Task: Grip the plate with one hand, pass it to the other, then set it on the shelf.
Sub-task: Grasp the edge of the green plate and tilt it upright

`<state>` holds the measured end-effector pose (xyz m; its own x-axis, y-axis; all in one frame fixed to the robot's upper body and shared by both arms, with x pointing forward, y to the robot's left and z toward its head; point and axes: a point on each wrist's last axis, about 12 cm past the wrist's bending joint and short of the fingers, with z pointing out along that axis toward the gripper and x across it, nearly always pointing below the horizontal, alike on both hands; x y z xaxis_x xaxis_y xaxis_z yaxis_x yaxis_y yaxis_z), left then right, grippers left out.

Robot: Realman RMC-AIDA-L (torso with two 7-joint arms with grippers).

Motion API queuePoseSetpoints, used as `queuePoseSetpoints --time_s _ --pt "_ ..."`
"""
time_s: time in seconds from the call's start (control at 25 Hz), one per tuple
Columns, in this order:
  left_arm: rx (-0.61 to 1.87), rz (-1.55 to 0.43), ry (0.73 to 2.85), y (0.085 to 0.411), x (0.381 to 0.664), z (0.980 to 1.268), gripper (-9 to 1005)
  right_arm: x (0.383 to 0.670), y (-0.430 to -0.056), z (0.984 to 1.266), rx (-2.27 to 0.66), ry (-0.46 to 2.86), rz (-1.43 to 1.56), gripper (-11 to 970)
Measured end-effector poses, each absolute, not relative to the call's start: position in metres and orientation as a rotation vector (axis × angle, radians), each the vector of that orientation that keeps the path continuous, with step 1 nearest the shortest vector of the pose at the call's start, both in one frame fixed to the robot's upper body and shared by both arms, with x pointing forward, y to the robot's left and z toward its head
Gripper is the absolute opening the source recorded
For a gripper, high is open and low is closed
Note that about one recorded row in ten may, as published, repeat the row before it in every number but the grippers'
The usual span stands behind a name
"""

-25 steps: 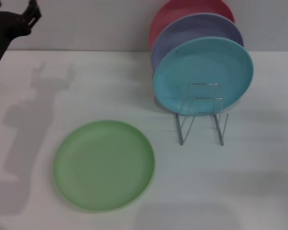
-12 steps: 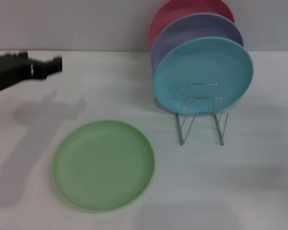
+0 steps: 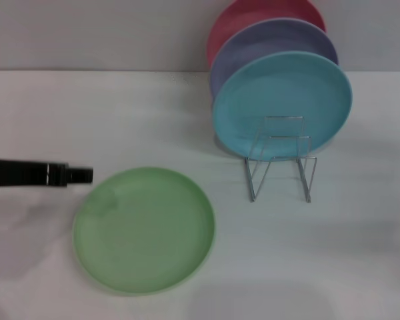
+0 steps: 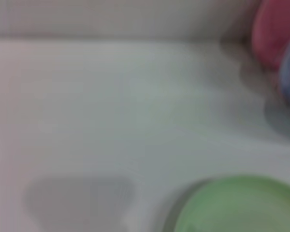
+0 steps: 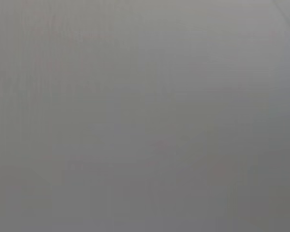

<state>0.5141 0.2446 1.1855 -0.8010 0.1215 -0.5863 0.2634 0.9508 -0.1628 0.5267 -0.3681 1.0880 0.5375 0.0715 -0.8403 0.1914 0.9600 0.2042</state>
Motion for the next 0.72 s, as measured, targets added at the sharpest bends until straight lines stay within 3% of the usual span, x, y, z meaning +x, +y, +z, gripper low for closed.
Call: queuePoseSetpoints --time_s 0.24,0.48,0.72 --pt "0.219 -0.281 2.626 0.245 0.516 1.176 828 0.529 -0.374 1.092 0.284 0.991 -0.084 658" --pt "0.228 -0.213 2.786 0.232 0.540 1.156 827 0.530 -0.380 1.097 0.275 0.976 -0.088 659" --pt "0.245 -0.206 2.816 0.224 0.549 1.153 827 0.531 -0.382 1.099 0.270 0.973 -0.092 658"
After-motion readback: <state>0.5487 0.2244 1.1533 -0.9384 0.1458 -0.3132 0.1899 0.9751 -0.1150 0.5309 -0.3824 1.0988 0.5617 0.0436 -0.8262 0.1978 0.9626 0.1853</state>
